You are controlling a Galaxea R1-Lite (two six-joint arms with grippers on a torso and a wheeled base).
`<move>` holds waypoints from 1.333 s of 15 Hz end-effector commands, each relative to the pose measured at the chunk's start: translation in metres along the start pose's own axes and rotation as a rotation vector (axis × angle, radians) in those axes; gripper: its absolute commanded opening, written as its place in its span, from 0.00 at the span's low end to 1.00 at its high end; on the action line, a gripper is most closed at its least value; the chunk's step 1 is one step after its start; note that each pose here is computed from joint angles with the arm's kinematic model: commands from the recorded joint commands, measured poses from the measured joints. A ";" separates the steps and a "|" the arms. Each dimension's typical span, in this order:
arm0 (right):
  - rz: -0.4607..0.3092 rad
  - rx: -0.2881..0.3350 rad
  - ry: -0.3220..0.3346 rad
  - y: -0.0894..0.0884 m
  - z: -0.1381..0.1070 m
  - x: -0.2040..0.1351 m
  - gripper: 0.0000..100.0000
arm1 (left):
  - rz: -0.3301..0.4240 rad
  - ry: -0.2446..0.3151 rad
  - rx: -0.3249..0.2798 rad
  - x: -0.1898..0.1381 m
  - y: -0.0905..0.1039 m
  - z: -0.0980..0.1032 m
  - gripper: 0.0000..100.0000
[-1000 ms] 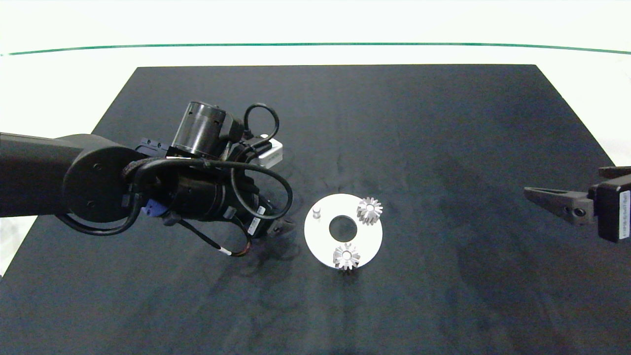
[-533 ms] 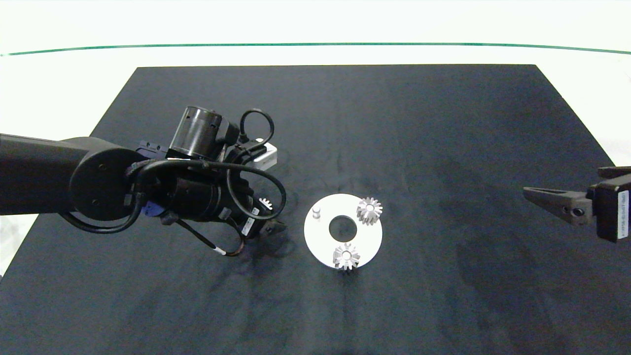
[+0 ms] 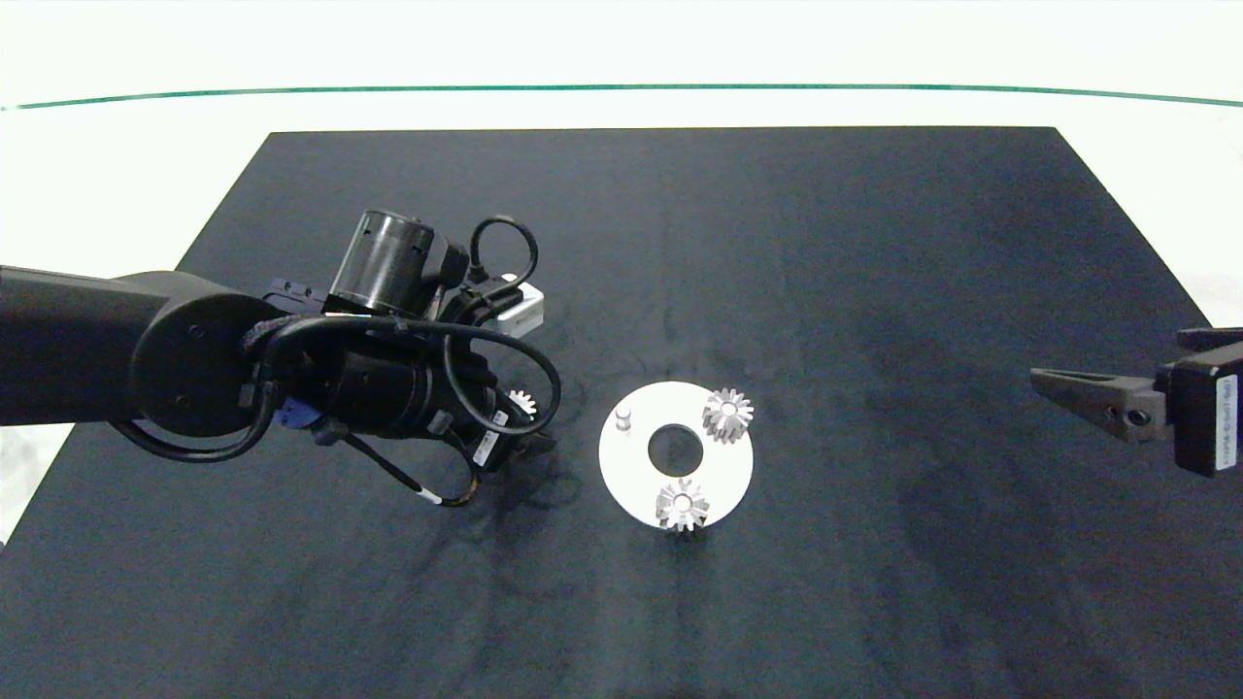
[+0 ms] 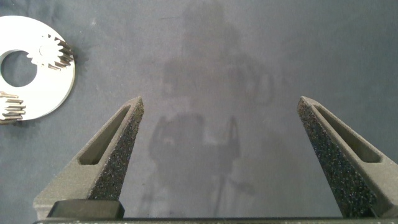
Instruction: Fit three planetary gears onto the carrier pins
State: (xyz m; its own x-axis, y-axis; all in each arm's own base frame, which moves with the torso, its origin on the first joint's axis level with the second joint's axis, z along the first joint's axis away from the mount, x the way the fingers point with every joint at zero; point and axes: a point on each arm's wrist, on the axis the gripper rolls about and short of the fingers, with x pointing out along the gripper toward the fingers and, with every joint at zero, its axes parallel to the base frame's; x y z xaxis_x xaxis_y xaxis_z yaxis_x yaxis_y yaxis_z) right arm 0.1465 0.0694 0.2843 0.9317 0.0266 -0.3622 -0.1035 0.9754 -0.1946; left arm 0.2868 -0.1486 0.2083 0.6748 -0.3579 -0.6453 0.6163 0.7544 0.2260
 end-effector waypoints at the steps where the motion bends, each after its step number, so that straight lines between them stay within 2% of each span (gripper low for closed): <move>1: -0.002 -0.002 0.002 0.000 0.000 0.001 1.00 | -0.004 0.001 0.005 -0.001 -0.003 -0.001 0.72; 6: 0.000 0.000 0.000 0.000 0.000 0.000 1.00 | -0.002 -0.017 0.007 0.001 -0.003 0.001 0.62; 20: 0.004 0.004 -0.008 -0.001 0.001 -0.002 1.00 | -0.010 0.011 0.004 0.004 -0.005 -0.007 0.35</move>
State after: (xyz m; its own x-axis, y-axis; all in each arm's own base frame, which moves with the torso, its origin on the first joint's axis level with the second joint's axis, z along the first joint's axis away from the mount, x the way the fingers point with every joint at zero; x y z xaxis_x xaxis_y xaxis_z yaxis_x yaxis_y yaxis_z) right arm 0.1443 0.0686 0.2861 0.9346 0.0353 -0.3541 -0.1078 0.9764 -0.1872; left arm 0.2844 -0.1505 0.2005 0.6675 -0.3614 -0.6510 0.6222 0.7510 0.2211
